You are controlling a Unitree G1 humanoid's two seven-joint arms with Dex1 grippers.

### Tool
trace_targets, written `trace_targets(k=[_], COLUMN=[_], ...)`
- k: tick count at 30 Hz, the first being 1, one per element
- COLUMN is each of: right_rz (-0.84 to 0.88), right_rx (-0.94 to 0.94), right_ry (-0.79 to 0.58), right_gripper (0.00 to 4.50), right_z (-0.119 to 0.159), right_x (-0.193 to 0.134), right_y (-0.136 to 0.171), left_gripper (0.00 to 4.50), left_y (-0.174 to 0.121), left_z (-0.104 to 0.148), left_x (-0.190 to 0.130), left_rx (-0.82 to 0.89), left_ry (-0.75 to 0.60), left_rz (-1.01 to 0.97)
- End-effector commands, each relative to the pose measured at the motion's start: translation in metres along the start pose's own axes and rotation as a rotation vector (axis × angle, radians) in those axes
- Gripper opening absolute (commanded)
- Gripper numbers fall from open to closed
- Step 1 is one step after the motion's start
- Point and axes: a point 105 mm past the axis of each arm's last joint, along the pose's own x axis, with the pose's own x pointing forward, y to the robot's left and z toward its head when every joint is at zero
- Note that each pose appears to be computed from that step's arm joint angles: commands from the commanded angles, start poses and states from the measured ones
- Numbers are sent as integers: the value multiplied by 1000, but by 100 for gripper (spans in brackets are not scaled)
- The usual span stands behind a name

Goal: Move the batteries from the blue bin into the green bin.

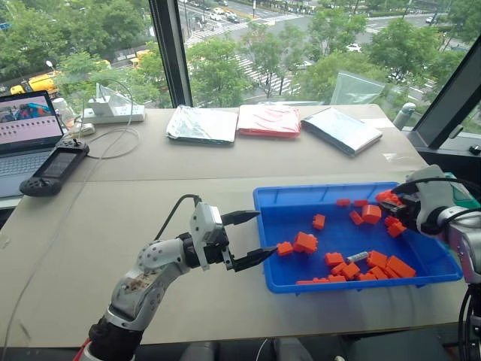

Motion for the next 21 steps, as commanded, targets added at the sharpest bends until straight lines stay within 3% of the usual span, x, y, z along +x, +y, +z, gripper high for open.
trace_targets(k=[1,5,10,14,21], right_rz=[3,105,373,531,600], right_rx=[-37,-80,-195,-291,-510], right_ry=[-102,-190,-161,-80,105], right_gripper=[447,447,447,447,447], right_z=[28,49,53,37,-9], right_x=[-13,-30,-59,-75,-73], right_y=[-4,6,44,73,86], left_gripper=[450,450,450,450,450], left_y=[-2,-2,-2,-2,-4], left_z=[8,7,6,6,5], left_x=[0,-1,-1,-1,-1], left_rx=[40,39,37,37,36], left_ry=[-26,-25,-25,-25,-24], left_rz=[-9,-10,-14,-17,-16])
